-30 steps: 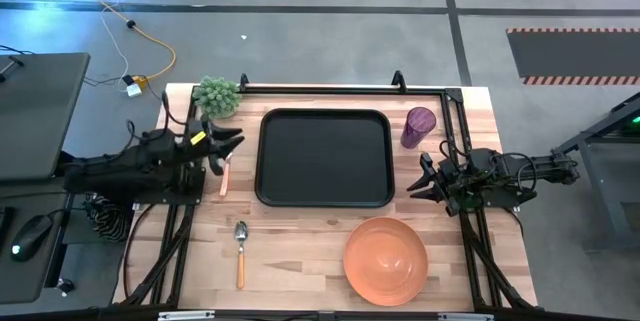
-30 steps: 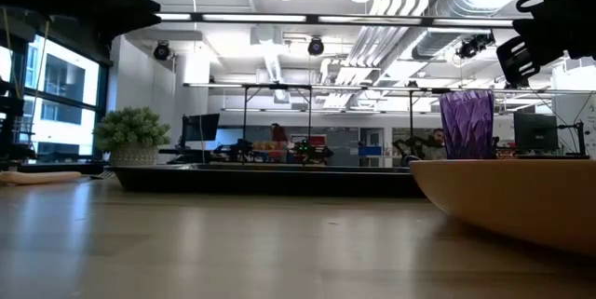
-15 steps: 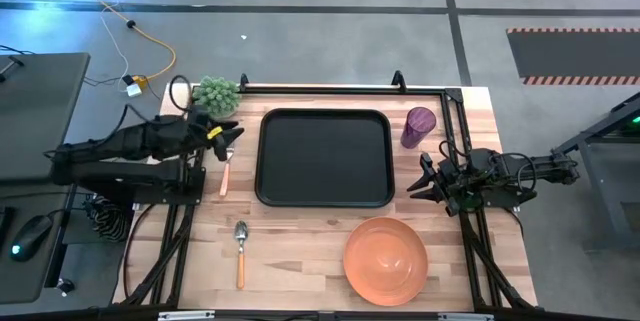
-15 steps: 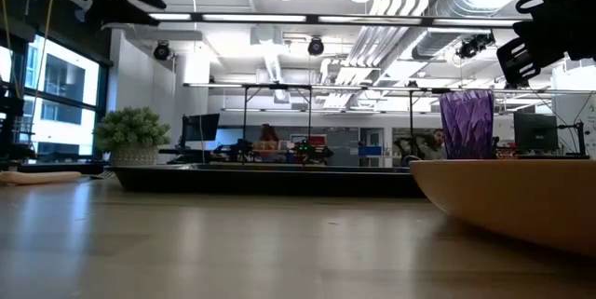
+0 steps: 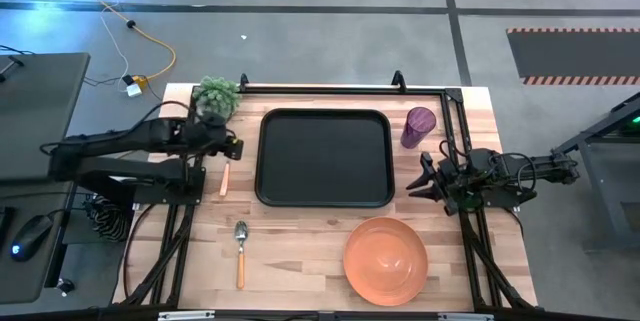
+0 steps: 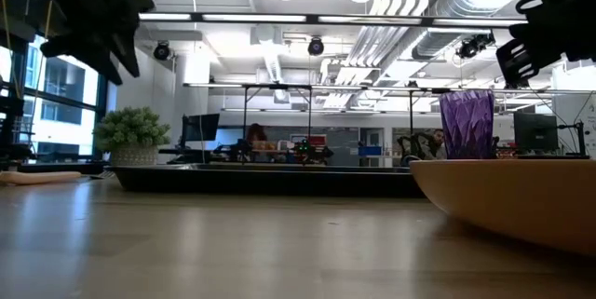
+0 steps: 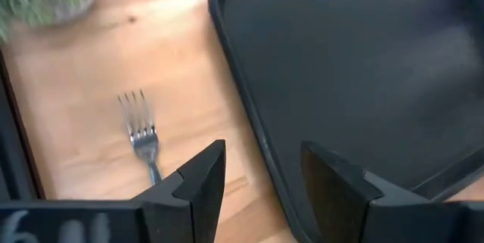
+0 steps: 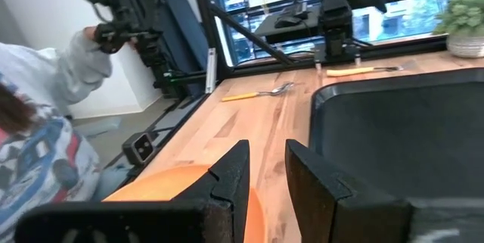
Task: Pick and place plate/cup/fork/spoon on tray
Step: Put the orange fork into the black tray
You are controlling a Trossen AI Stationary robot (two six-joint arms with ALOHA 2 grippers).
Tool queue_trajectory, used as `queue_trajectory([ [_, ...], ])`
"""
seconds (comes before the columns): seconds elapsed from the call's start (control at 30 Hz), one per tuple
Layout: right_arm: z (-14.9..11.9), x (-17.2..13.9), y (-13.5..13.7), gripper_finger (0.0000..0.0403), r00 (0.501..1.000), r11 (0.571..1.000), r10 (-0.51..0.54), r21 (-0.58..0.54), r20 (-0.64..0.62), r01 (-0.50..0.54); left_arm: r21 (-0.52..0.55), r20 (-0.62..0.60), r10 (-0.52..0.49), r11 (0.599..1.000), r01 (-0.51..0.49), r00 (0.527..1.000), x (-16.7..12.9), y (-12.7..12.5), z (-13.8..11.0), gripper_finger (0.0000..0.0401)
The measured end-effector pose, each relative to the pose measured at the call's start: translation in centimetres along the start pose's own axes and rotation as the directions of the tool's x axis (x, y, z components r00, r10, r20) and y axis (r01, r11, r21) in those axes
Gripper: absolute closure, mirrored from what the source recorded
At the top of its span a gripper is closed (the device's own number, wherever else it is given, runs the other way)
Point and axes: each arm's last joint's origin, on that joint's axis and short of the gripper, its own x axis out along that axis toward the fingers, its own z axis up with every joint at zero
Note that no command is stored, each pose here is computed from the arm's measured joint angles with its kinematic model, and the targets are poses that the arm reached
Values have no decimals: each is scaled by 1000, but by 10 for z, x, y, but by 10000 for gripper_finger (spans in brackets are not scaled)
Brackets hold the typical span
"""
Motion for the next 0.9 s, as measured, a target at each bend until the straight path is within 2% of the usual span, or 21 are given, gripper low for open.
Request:
queue_trajectory([
  [0.33, 0, 0, -1, 324, 1000, 1000, -29, 9, 6, 28, -24, -151, 110, 993, -115, 982, 30, -13, -1, 252],
  [0.6, 0, 0, -1, 324, 1000, 1000, -26, 11, -1, 26, -33, -205, 195, 978, -206, 959, 49, -20, -3, 251],
  [0.9, 0, 0, -1, 324, 1000, 1000, -24, 13, -2, 24, -18, -280, 333, 936, -351, 901, 70, -22, -9, 251],
])
